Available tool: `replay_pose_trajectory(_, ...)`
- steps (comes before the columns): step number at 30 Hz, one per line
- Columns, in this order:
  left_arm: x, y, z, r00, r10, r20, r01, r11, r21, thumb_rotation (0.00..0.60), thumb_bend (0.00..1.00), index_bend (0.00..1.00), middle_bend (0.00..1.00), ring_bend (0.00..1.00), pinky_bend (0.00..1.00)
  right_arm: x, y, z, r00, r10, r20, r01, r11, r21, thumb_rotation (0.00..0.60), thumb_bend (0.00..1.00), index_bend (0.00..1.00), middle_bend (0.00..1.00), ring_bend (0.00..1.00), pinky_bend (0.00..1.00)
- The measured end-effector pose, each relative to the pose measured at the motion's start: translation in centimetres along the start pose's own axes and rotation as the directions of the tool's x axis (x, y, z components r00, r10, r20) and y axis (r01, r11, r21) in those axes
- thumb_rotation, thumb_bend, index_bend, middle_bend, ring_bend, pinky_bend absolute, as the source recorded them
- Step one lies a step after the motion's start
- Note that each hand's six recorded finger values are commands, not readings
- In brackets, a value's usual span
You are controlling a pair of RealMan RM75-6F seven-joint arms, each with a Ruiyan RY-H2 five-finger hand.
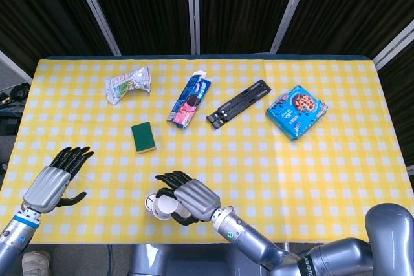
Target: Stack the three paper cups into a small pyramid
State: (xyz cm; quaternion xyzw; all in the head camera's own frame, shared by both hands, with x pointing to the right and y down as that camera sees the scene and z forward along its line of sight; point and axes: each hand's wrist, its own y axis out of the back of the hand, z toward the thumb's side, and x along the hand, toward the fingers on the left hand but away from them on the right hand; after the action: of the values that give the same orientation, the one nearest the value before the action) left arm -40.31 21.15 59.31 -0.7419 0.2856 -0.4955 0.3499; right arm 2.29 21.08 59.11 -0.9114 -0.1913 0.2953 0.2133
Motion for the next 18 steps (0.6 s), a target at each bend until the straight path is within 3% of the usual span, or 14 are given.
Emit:
replay_pose_trajectory(12,0.09,0.11,-0.40,1.000,-0.003,-0.013,0.003,1.000,-0.007,0.600,0.25,0.00,0.00,0.00,0.00,-0.58,-0.41,-0.56,1.000,-0.015,0.017,0.014,0.999,0.041,0.600,0.32,0.42,0.03,0.00,0.00)
replay_pose_trajectory(18,0.14,0.01,-0.35,1.000,-0.007,-0.013,0.007,1.000,-0.004,0.600,0.25,0.00,0.00,0.00,0.00,-0.46,-0.66,-0.67,1.000,-0.006,0.027,0.004,0.999,0.048,0.600,0.24,0.30,0.00,0.00,0.00)
